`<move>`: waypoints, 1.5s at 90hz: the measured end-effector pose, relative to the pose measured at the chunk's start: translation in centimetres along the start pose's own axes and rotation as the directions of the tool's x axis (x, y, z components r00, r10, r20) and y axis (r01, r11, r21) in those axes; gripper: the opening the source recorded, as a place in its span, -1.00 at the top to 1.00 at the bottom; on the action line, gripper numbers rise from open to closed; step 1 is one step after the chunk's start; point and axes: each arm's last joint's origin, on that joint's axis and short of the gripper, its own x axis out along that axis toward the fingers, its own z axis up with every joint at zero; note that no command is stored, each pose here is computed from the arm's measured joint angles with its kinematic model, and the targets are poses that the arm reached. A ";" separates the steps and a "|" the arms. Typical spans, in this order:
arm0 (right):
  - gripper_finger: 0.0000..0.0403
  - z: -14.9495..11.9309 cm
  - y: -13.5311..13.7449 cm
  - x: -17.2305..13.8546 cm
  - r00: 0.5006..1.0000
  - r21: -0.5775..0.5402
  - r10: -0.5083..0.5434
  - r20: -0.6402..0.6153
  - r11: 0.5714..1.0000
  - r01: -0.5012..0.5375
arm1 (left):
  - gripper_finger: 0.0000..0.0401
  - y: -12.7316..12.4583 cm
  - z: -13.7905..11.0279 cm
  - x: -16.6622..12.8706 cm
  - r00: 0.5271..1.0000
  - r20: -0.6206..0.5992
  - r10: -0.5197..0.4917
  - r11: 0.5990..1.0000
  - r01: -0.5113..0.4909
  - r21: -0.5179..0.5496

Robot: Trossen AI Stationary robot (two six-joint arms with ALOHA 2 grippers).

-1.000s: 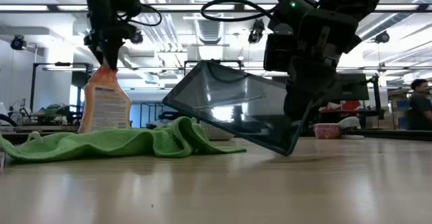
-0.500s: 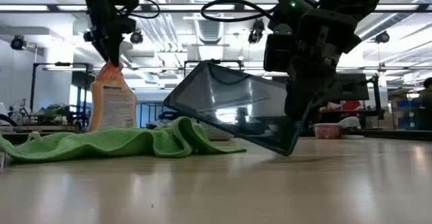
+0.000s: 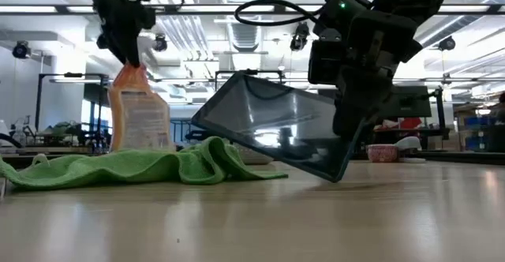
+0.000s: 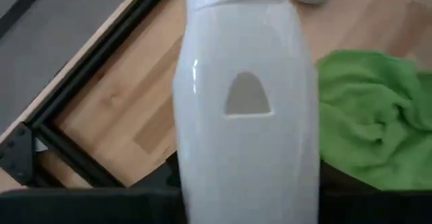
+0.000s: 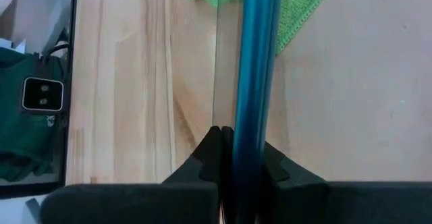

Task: Apply microfiber cloth
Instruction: Spray the front and back of the tablet with the spray bottle

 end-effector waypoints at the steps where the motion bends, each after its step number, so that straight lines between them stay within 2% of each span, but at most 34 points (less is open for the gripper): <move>1: 0.95 0.0 0.0 0.0 1.000 0.003 0.000 0.000 1.000 0.000 | 0.38 -0.1 -0.1 -0.1 1.000 0.003 -0.004 1.000 0.004 0.002; 31: 0.95 0.4 -0.2 -0.2 0.998 0.084 -0.041 0.046 0.996 0.037 | 0.38 -3.6 -2.3 -2.7 0.989 0.076 -0.129 0.990 0.124 0.066; 57: 0.95 0.7 -0.8 -0.8 0.996 0.175 -0.065 0.065 0.983 0.053 | 0.37 -7.2 -3.1 -2.9 0.966 0.037 -0.254 0.958 0.247 0.144; 77: 0.95 0.0 -0.4 -3.4 0.994 0.226 -0.110 0.018 0.969 0.103 | 0.37 -10.6 -3.1 -1.8 0.967 -0.004 -0.256 0.943 0.251 0.219; 90: 0.95 -0.7 0.6 -5.7 0.988 0.262 -0.151 0.006 0.954 0.145 | 0.37 -13.2 -2.5 -0.8 0.953 0.010 -0.302 0.916 0.287 0.281; 98: 0.95 -1.2 0.9 -6.8 0.976 0.307 -0.219 0.007 0.929 0.207 | 0.37 -14.4 -2.2 0.3 0.953 -0.015 -0.302 0.905 0.291 0.309; 106: 0.95 -2.0 0.7 -7.4 0.953 0.383 -0.301 -0.018 0.879 0.285 | 0.37 -15.2 -1.8 1.5 0.957 -0.038 -0.287 0.905 0.285 0.316; 113: 0.95 -2.5 0.5 -7.6 0.943 0.437 -0.332 -0.030 0.844 0.312 | 0.37 -15.8 -1.4 2.2 0.959 -0.047 -0.280 0.906 0.280 0.318; 135: 0.95 -2.8 0.3 -7.0 0.937 0.490 -0.347 -0.037 0.811 0.320 | 0.21 -16.8 -0.9 3.6 0.959 -0.051 -0.278 0.882 0.276 0.382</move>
